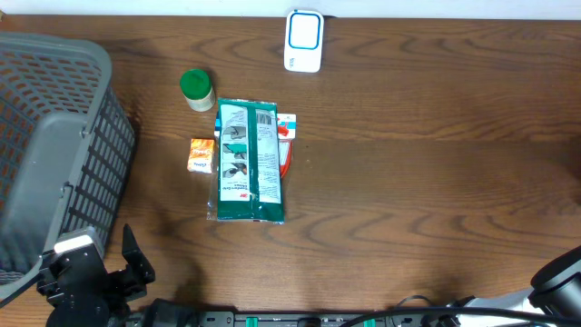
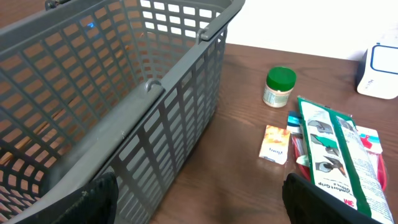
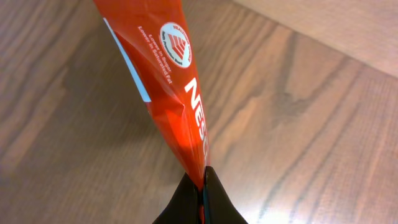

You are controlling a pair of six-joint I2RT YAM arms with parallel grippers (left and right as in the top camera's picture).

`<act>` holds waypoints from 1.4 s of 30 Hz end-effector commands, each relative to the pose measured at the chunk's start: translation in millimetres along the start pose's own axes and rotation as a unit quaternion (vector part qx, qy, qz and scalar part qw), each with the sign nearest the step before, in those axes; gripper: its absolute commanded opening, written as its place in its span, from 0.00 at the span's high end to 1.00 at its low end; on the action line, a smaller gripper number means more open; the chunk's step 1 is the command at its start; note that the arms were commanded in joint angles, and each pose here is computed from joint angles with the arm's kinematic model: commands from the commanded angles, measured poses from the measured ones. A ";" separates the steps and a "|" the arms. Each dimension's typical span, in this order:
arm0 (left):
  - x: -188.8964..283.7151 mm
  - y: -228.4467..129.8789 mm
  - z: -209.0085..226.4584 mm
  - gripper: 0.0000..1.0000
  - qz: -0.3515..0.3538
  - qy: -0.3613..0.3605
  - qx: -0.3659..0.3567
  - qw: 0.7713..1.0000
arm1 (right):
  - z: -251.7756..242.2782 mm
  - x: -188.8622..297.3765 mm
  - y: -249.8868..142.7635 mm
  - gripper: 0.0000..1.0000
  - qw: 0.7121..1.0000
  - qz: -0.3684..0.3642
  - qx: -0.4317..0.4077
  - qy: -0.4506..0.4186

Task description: Scan the item barcode

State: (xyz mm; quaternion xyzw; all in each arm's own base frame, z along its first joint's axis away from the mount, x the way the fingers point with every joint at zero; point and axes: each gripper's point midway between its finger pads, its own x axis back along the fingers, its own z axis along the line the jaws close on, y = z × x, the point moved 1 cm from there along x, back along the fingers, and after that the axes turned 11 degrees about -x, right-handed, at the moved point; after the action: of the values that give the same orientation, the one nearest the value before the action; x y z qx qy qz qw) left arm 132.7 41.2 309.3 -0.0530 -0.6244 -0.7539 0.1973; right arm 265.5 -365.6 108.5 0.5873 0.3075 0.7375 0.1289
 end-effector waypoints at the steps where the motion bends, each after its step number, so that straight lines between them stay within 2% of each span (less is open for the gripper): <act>1: -3.1 -2.4 -1.4 0.16 0.006 0.000 -0.001 1.000 | -3.5 -0.7 2.3 0.97 1.000 -0.003 0.004 0.002; 3: -3.1 -2.4 -1.4 0.16 0.006 0.000 -0.001 1.000 | -1.0 -0.6 2.0 0.87 1.000 -0.003 0.006 0.008; 4: -3.1 -2.4 -1.4 0.16 0.006 0.000 -0.001 1.000 | 1.3 -0.5 2.1 0.86 1.000 -0.003 0.010 0.013; 8: -3.1 -2.4 -1.4 0.16 0.006 0.000 -0.001 1.000 | 8.8 0.1 3.6 0.96 0.999 -0.008 0.022 0.026; 15: -3.1 -2.5 -1.4 0.16 0.006 0.000 -0.001 1.000 | 29.1 2.5 9.2 0.99 0.996 -0.023 0.053 0.068; 22: -3.1 -2.3 -1.4 0.16 0.006 0.000 -0.001 1.000 | 38.7 -4.3 21.6 0.99 0.992 -0.056 0.076 0.080; 28: -3.1 -2.4 -1.4 0.16 0.006 0.000 -0.001 1.000 | 41.9 -31.8 21.3 0.98 0.992 -0.066 0.076 0.080; 35: -3.1 -2.3 -1.4 0.16 0.006 0.000 0.000 1.000 | 54.5 -73.2 10.0 0.99 0.993 -0.034 0.086 0.076; 40: -3.1 -3.4 -1.4 0.16 0.008 0.000 0.024 1.000 | 75.0 -72.9 14.4 0.99 0.990 -0.049 0.096 0.092; 41: -3.1 -4.8 -1.5 0.16 0.011 0.000 0.023 1.000 | 79.0 -70.9 16.6 0.95 0.989 -0.052 0.098 0.095; 42: -3.0 -6.2 -1.5 0.16 0.014 0.000 0.021 1.000 | 81.1 -69.9 17.0 0.82 0.989 -0.051 0.099 0.096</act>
State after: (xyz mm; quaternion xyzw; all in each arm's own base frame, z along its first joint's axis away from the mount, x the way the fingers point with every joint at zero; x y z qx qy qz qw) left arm 132.2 41.3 307.8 -0.0523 -0.6346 -0.7446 0.2002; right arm 349.9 -389.3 53.0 0.5247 0.3973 0.7496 0.0705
